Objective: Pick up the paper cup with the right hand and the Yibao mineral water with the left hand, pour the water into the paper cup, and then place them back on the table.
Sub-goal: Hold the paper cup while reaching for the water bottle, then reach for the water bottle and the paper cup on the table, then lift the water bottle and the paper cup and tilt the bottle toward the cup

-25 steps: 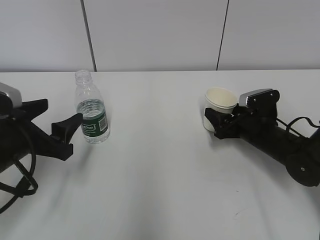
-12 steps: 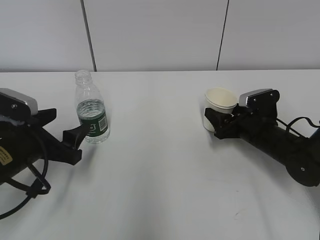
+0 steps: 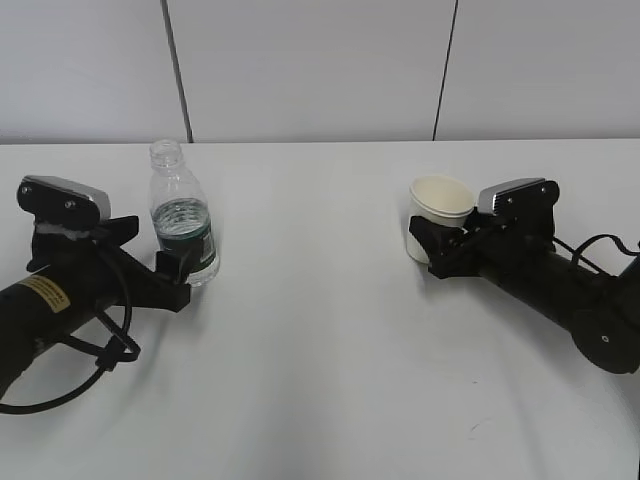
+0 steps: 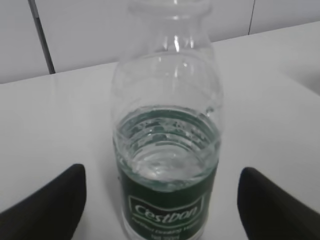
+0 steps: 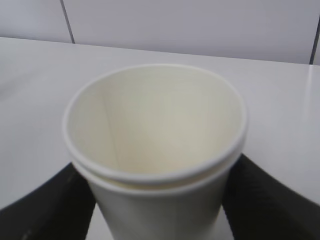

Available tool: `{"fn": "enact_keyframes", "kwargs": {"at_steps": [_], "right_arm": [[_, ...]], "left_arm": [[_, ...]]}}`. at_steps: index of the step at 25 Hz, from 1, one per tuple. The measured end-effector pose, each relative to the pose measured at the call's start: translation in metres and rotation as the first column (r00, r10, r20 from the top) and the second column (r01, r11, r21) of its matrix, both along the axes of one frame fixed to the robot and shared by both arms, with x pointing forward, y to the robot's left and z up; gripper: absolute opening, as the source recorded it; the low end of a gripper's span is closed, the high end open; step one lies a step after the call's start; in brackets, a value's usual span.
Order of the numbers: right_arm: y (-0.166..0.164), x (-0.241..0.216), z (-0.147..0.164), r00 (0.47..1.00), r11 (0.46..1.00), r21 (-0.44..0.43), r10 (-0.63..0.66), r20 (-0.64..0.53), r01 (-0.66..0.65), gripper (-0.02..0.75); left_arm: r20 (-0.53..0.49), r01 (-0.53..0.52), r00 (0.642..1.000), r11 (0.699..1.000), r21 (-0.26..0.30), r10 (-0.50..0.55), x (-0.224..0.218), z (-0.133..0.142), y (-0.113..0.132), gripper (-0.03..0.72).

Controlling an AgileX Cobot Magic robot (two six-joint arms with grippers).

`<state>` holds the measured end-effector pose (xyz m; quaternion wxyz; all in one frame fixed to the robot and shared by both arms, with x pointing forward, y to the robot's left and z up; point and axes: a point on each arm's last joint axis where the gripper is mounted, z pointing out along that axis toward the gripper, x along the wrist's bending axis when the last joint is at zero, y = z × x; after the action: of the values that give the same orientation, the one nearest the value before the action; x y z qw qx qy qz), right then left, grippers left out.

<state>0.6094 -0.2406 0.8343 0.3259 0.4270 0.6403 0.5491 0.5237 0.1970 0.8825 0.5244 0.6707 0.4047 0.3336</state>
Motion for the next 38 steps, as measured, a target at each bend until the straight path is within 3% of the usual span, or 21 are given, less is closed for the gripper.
{"fn": "enact_keyframes", "kwargs": {"at_steps": [19,29,34,38], "right_arm": [[0.000,0.000,0.000,1.000,1.000,0.001,0.000,0.003,0.000,0.562],[0.000,0.000,0.000,1.000,1.000,0.001,0.000,0.003,0.000,0.562],[0.000,0.000,0.000,1.000,1.000,0.001,0.000,0.003,0.000,0.562],[0.000,0.000,0.000,1.000,1.000,0.001,0.000,0.003,0.000,0.562]], "left_arm": [[-0.007,-0.025,1.000,0.999,-0.037,0.025,0.038,-0.024,-0.011,0.570],[-0.020,-0.031,0.999,0.998,-0.062,0.029,0.044,-0.030,-0.013,0.504],[-0.021,-0.030,0.999,0.998,-0.064,0.029,0.044,-0.030,-0.013,0.403],[-0.021,-0.027,0.999,0.998,-0.064,0.026,0.044,-0.030,-0.013,0.384]]}}
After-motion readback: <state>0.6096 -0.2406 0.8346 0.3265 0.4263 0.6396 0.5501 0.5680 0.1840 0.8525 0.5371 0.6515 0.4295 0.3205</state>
